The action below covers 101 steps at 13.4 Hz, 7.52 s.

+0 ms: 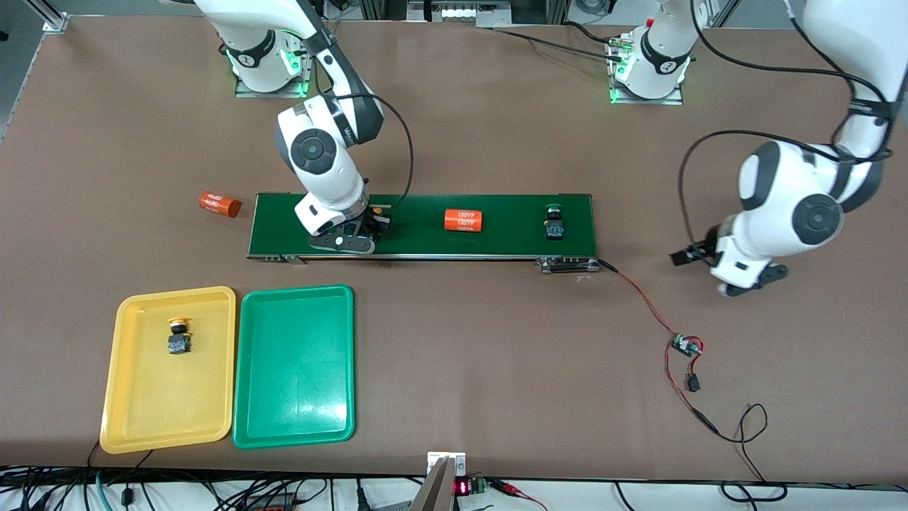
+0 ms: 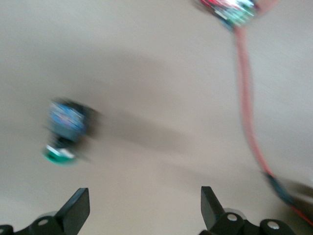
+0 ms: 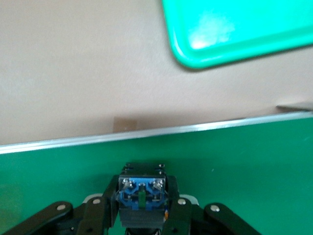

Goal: Sort buttons by color to trays
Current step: 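Lift the orange-capped button with the right gripper while the left gripper withdraws, then lower the orange-capped button into the yellow tray and open the right gripper, then return the right gripper to the conveyor while the left gripper grasps a button, then place the button on the conveyor while the right gripper grasps the cylinder, then set the orange cylinder beside the conveyor while the left gripper withdraws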

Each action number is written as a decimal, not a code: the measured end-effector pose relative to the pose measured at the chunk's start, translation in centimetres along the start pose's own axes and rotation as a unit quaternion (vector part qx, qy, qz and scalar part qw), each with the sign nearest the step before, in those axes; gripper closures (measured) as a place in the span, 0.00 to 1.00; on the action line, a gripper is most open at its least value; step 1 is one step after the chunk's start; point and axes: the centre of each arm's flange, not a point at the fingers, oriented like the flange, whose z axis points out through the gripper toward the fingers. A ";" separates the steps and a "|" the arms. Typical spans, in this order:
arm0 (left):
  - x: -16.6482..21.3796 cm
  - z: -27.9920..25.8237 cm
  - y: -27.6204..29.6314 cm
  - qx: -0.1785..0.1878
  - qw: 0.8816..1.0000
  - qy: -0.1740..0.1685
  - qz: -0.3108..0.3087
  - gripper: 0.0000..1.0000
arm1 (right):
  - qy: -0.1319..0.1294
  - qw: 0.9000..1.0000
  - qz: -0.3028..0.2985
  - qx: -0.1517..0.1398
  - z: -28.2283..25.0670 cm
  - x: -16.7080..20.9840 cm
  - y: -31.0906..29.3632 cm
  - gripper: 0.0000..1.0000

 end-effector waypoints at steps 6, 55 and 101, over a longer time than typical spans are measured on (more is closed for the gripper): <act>3.1 3.8 -7.5 -0.004 0.996 -0.022 0.085 0.00 | 0.015 0.997 -0.076 -0.002 -6.0 11.4 11.6 0.59; -14.6 -3.2 20.9 -0.062 0.968 -0.047 0.240 0.59 | -0.003 1.000 -0.024 -0.003 -7.3 -2.3 0.3 0.00; -0.5 -30.4 -1.5 -0.044 0.988 0.072 0.126 0.00 | 0.028 1.000 0.009 -0.005 -3.0 -4.9 -6.4 0.00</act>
